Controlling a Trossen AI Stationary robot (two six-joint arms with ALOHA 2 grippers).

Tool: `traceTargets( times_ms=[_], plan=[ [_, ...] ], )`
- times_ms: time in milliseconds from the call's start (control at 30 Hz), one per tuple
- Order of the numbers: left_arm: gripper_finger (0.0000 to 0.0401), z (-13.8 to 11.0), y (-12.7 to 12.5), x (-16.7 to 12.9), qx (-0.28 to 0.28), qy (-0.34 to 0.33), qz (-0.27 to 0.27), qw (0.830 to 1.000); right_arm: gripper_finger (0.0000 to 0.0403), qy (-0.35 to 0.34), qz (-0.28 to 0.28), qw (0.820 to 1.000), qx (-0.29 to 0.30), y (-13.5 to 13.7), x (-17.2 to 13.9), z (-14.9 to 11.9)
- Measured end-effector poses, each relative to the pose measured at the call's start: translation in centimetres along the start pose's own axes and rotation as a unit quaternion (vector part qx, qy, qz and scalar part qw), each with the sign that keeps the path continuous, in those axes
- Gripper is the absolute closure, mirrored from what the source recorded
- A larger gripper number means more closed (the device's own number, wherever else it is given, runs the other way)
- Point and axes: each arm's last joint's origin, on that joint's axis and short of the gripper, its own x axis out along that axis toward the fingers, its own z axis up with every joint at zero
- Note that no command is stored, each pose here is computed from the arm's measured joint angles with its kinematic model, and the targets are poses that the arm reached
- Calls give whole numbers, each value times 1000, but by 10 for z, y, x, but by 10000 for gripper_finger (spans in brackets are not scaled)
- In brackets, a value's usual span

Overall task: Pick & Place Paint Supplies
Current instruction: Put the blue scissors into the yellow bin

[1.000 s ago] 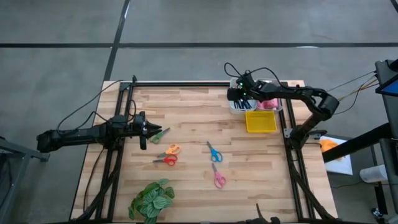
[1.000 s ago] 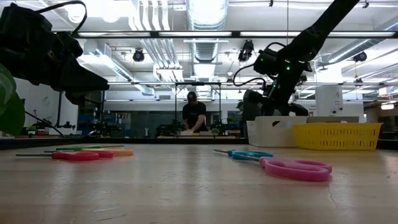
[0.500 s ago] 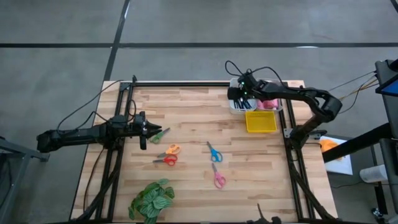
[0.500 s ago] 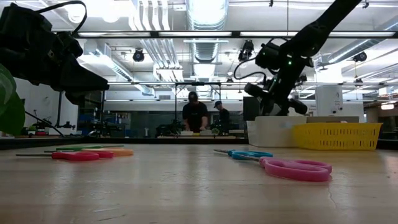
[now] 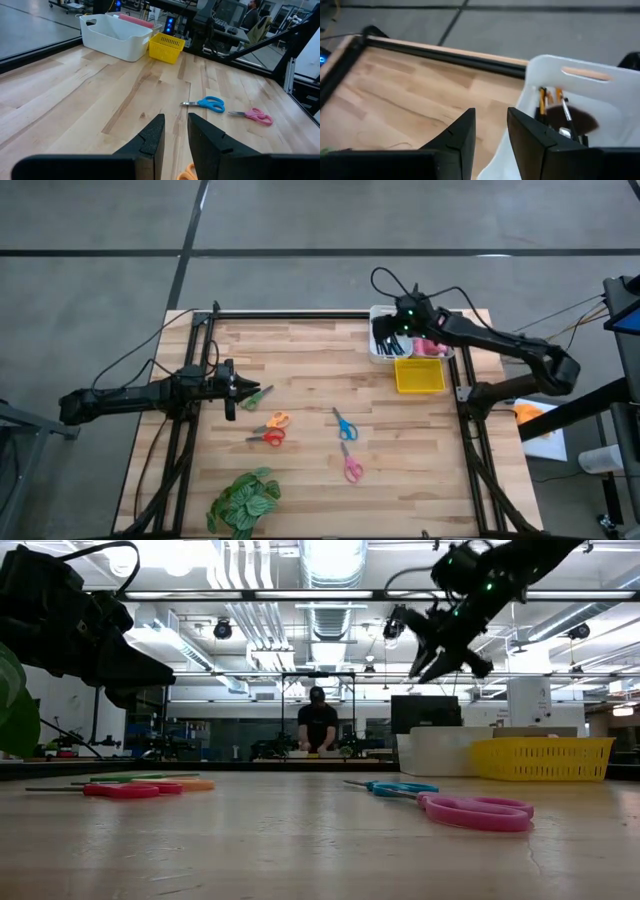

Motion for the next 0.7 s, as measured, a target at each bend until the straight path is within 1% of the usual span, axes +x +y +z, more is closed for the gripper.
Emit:
traceTargets(
  times_ms=[167,300,500,700],
  plan=[
    [314,0,0,0,0,0,0,1000,292,-7,35,998,-51,18,-24,-9],
    [314,0,0,0,0,0,0,1000,292,1,68,995,-74,32,-35,-19],
    [314,0,0,0,0,0,0,1000,292,34,109,987,-112,54,-44,-43],
    [314,0,0,0,0,0,0,1000,291,95,132,977,-136,73,-53,-76]
  ],
)
